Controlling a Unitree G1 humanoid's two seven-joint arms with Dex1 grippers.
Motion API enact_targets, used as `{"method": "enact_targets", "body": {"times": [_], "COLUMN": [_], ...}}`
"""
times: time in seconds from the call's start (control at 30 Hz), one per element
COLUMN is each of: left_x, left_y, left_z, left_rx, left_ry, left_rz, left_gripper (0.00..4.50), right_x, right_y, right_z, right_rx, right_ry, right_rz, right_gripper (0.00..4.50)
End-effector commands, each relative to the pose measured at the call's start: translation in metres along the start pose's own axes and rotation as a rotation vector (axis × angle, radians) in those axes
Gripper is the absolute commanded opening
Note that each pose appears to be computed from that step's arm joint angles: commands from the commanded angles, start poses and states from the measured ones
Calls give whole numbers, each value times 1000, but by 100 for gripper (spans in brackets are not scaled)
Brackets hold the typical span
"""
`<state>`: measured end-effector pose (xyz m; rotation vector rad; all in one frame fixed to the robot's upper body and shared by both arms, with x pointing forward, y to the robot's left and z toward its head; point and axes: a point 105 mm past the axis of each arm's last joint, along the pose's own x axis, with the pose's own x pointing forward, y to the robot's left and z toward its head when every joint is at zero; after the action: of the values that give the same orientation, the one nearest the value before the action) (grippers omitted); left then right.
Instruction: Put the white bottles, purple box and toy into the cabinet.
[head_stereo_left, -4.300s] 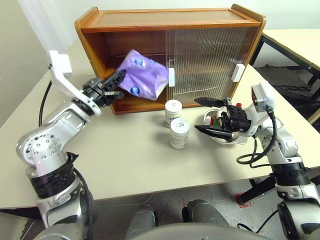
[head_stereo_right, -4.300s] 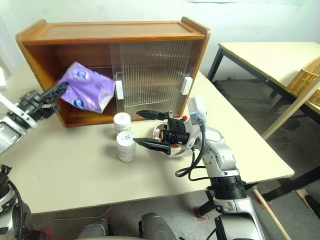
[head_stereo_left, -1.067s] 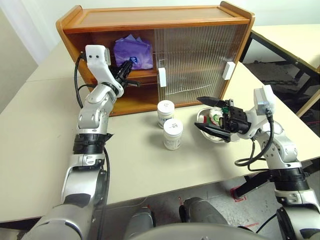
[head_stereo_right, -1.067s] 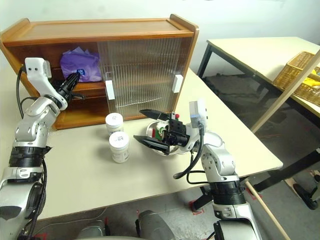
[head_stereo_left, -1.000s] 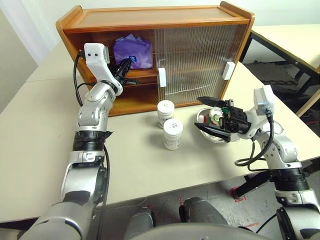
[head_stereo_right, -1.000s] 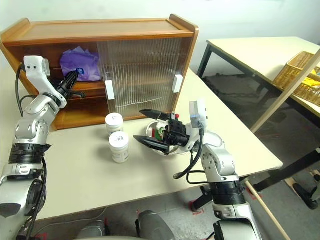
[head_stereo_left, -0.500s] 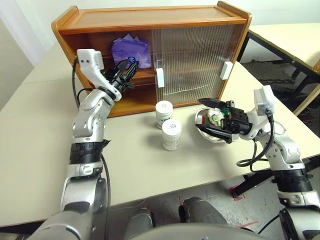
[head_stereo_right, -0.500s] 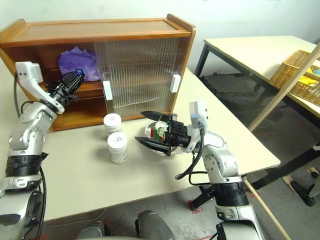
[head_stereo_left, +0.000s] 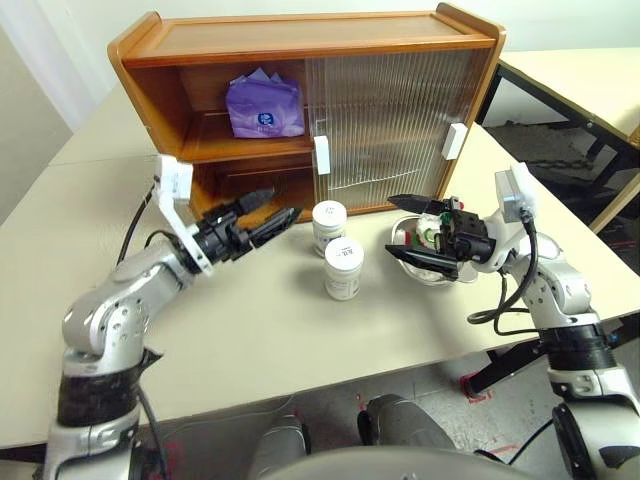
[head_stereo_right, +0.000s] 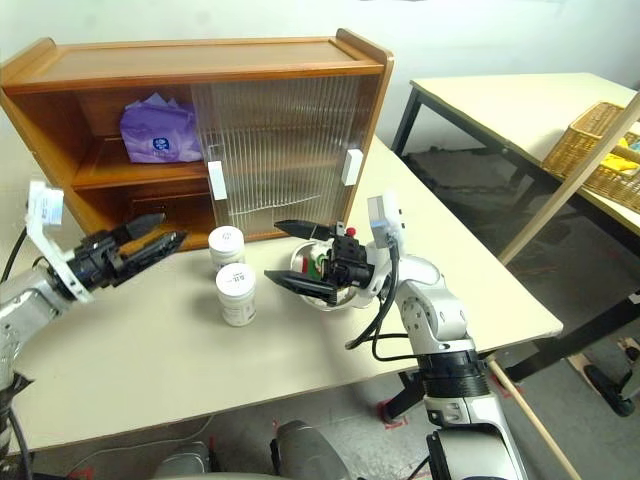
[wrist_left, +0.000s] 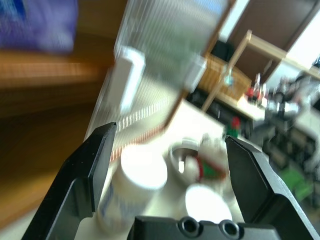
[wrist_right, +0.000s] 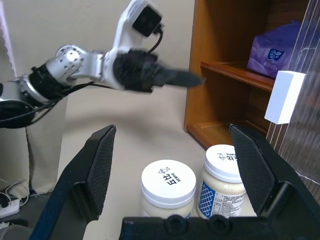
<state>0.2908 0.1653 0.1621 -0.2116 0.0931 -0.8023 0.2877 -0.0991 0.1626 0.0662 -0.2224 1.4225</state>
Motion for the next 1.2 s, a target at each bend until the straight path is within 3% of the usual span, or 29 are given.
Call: {"method": "enact_targets", "body": {"times": [0.03, 0.1, 0.17, 0.27, 0.4, 0.67, 1.2], "left_x": [-10, -22, -24, -14, -6, 2, 40], "left_y": [10, 39, 47, 39, 35, 26, 34], "left_z": [-28, -52, -62, -64, -75, -96, -110], "left_rx": [113, 275, 356, 263, 218, 180, 229], "left_ry": [129, 265, 295, 192, 183, 228, 248], "left_rz": [56, 180, 181, 147, 147, 91, 49], "left_gripper": [449, 449, 449, 449, 449, 449, 449], "right_x": [2, 2, 2, 1, 2, 5, 10], "right_y": [0, -2, -3, -4, -5, -5, -4], "right_z": [-2, -1, 0, 0, 1, 1, 4], "right_rx": [1, -3, -6, -11, -15, -13, -11], "right_ry": [9, 10, 11, 17, 20, 21, 14], "right_rz": [4, 6, 7, 11, 12, 25, 51], "right_gripper": [450, 450, 450, 450, 450, 450, 450]}}
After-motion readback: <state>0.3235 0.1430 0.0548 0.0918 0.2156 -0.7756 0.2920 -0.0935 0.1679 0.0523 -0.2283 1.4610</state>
